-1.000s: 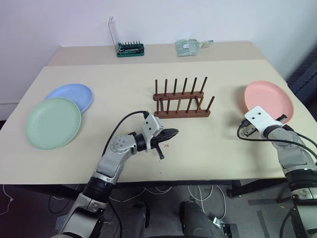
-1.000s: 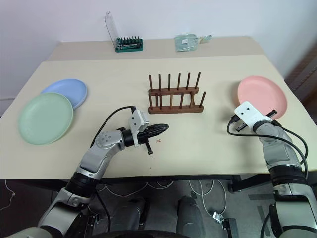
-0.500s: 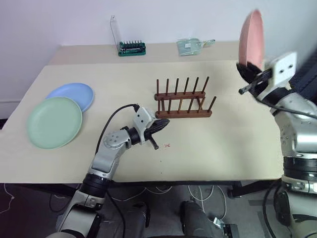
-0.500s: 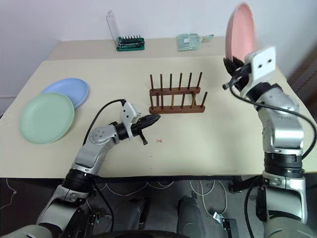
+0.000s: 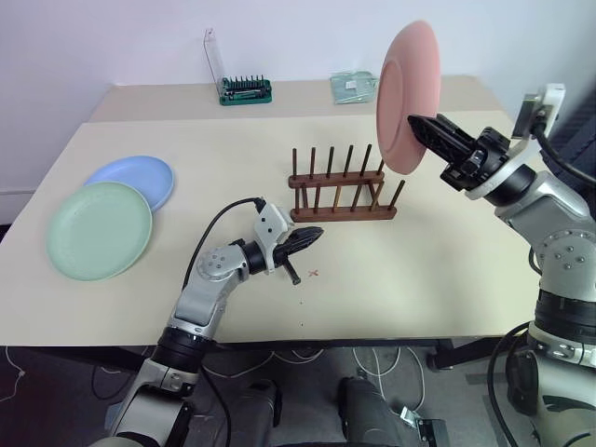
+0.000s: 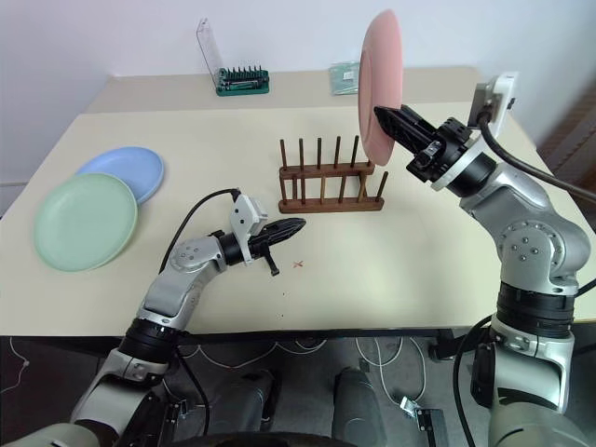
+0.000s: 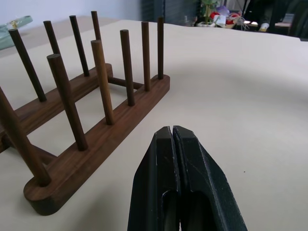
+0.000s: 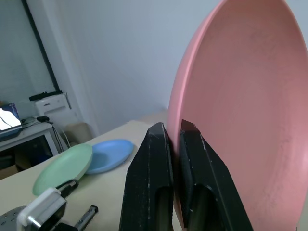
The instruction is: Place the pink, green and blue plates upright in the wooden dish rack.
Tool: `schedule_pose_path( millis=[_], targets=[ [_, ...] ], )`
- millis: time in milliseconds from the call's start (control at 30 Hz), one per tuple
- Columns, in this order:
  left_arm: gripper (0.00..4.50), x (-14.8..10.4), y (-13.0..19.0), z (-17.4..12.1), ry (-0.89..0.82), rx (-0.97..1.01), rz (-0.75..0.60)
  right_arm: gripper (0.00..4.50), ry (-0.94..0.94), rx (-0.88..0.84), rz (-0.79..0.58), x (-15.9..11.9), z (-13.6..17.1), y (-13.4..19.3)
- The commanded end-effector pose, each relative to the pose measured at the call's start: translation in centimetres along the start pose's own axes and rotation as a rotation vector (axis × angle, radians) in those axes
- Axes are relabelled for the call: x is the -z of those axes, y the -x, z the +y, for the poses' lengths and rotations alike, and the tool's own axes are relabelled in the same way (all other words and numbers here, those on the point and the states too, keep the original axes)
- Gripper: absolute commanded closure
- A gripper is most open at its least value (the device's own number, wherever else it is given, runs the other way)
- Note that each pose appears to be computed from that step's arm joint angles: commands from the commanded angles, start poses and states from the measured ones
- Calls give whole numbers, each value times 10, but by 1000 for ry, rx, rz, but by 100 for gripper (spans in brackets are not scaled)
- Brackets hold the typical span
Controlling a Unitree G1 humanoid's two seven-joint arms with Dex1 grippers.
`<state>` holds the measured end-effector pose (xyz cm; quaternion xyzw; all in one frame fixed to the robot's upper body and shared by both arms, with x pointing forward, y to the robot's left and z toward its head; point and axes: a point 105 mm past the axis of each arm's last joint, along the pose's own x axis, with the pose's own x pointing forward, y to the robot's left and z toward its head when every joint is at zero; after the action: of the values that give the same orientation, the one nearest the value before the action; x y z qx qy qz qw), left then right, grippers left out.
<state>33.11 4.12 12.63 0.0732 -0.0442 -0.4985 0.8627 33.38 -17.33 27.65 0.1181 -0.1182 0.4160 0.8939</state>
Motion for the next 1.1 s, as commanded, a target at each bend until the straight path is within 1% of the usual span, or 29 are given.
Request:
schedule_pose_path(
  millis=[33, 167, 400, 500, 533, 567, 633, 733, 800, 900, 967, 1033, 1100],
  targets=[
    [450, -10, 0, -6, -25, 18, -36, 444, 7, -44, -18, -7, 4, -6],
    [450, -9, 0, -8, -24, 19, -32, 444, -45, -25, 12, 2, -6, -11],
    [450, -8, -1, -8, -27, 20, -25, 444, -169, 68, -27, -2, -32, -19],
    [450, -7, -1, -9, -27, 20, -23, 346, -174, 60, -21, -1, -31, -19],
    [450, -7, -1, -9, -27, 20, -23, 304, -173, 59, -20, -1, -30, -19],
    [450, -7, -1, -9, -27, 19, -23, 249, -173, 58, -19, -1, -30, -19],
    [450, -6, -1, -9, -27, 19, -21, 157, -157, 65, -17, -1, -30, -19],
    [450, -6, -1, -9, -28, 19, -20, 6, -108, 104, -28, -4, -34, -18],
    [450, -7, -1, -9, -29, 18, -20, 2, -76, 131, -40, -7, -38, -17],
    [450, -7, -1, -7, -30, 12, -22, 2, 75, 313, -92, -26, -64, -4],
    [450, -9, 0, -4, -46, -14, -30, 2, 161, 387, -130, -40, -72, 4],
    [450, -14, 1, 7, -55, -72, -53, 2, 268, 380, -140, -52, -64, 6],
    [450, -25, 3, 26, -38, -169, -93, 2, 435, 321, -92, -55, -45, 1]
  ],
)
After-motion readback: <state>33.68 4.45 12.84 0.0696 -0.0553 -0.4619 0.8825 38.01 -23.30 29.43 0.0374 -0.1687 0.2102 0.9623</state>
